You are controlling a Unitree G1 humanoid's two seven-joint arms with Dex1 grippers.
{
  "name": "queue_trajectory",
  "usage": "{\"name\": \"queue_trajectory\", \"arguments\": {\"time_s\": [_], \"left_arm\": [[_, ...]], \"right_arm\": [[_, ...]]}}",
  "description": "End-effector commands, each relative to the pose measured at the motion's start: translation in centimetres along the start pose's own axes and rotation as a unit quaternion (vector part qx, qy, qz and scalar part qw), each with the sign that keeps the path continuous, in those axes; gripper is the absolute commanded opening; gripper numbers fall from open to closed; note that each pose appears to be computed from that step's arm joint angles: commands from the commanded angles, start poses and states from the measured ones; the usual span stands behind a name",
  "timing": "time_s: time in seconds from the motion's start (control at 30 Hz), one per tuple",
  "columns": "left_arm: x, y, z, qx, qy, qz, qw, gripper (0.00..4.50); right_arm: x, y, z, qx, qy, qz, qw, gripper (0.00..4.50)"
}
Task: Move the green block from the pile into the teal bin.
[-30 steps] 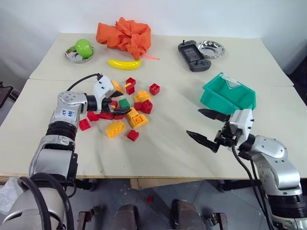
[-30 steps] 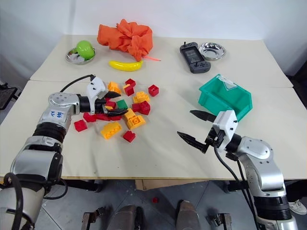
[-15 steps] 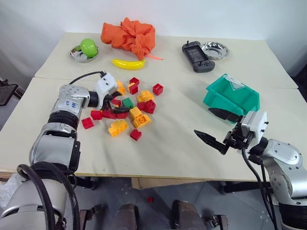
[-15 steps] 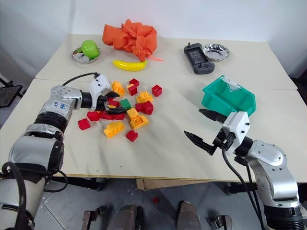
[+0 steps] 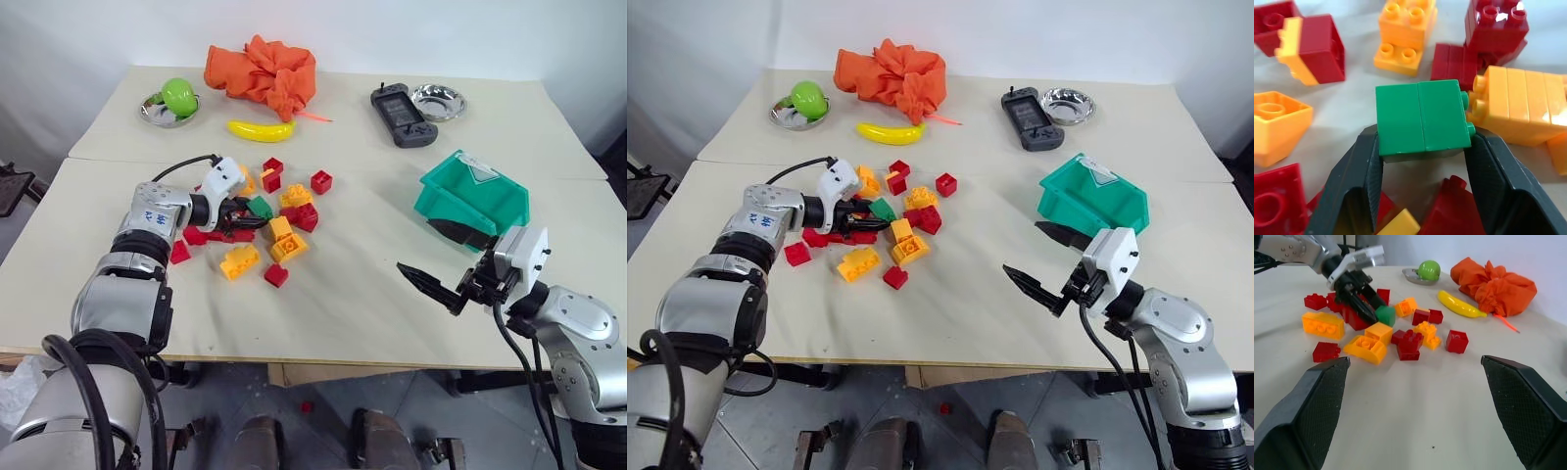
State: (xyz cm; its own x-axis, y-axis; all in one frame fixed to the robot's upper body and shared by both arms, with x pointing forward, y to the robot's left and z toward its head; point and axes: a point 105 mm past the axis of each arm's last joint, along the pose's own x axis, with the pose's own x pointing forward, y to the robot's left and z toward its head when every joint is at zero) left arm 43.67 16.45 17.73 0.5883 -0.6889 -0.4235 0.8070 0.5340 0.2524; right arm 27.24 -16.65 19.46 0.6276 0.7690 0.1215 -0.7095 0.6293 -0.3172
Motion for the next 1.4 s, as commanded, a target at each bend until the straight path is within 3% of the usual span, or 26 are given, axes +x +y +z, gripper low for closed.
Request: {"name": "queue_trajectory", "arguments": {"time_s": [0.03, 0.13, 0.2, 0.27, 0.47, 0.63, 0.7, 0.83, 0.93, 1.03, 1.13, 1.23, 1.33, 1.4], "left_arm": [[-1.2, 1.5, 6.5, 0.071, -0.062, 0.030, 0.995, 2.06], [0.0, -0.6, 9.4, 0.095, -0.085, -0.039, 0.991, 2.06], [2.0, -4.3, 11.5, 0.074, -0.121, -0.148, 0.979, 2.06], [4.3, -7.6, 11.3, 0.089, -0.110, -0.220, 0.965, 2.06], [10.3, -15.3, 9.9, 0.144, -0.091, -0.298, 0.939, 2.06], [12.1, -18.2, 8.8, 0.163, -0.078, -0.318, 0.931, 3.73], [12.1, -18.3, 9.2, 0.154, -0.090, -0.315, 0.932, 4.39], [11.1, -17.3, 10.6, 0.136, -0.140, -0.311, 0.930, 4.47], [7.9, -13.4, 10.7, 0.092, -0.233, -0.278, 0.927, 4.47], [3.8, -10.0, 8.8, 0.092, -0.282, -0.250, 0.922, 4.47], [0.9, -8.6, 7.3, 0.098, -0.303, -0.241, 0.917, 4.47], [-2.3, -6.7, 4.0, 0.121, -0.277, -0.174, 0.937, 4.47], [-4.0, -6.9, 2.4, 0.114, -0.260, -0.152, 0.947, 4.47], [-6.5, -7.3, -0.4, 0.099, -0.236, -0.131, 0.958, 4.47]], "right_arm": [[-1.1, -0.8, 2.4, -0.014, -0.036, -0.036, 0.999, 4.50], [-2.0, -0.9, 2.5, -0.018, -0.024, -0.047, 0.998, 4.50], [-2.9, -1.0, 2.4, -0.015, -0.014, -0.060, 0.998, 4.50], [-3.4, -1.0, 2.3, -0.016, -0.007, -0.070, 0.997, 4.50], [-5.8, -0.7, 2.2, -0.025, 0.021, -0.115, 0.993, 4.50], [-8.3, 0.2, 1.6, -0.019, 0.054, -0.155, 0.986, 4.50], [-8.9, 0.7, 1.4, -0.016, 0.062, -0.163, 0.984, 4.50], [-9.2, 1.0, 0.2, -0.008, 0.098, -0.174, 0.980, 4.50], [-8.5, 0.1, -0.7, 0.001, 0.122, -0.200, 0.972, 4.50], [-6.5, 0.7, -0.9, 0.022, 0.118, -0.170, 0.978, 4.50], [-5.0, 1.4, -1.4, 0.044, 0.122, -0.147, 0.981, 4.50], [-2.3, 1.6, -2.5, 0.076, 0.136, -0.145, 0.977, 4.50], [-0.9, 1.2, -3.4, 0.093, 0.153, -0.149, 0.973, 4.50], [0.9, 0.5, -4.9, 0.104, 0.180, -0.181, 0.961, 4.50]]}}
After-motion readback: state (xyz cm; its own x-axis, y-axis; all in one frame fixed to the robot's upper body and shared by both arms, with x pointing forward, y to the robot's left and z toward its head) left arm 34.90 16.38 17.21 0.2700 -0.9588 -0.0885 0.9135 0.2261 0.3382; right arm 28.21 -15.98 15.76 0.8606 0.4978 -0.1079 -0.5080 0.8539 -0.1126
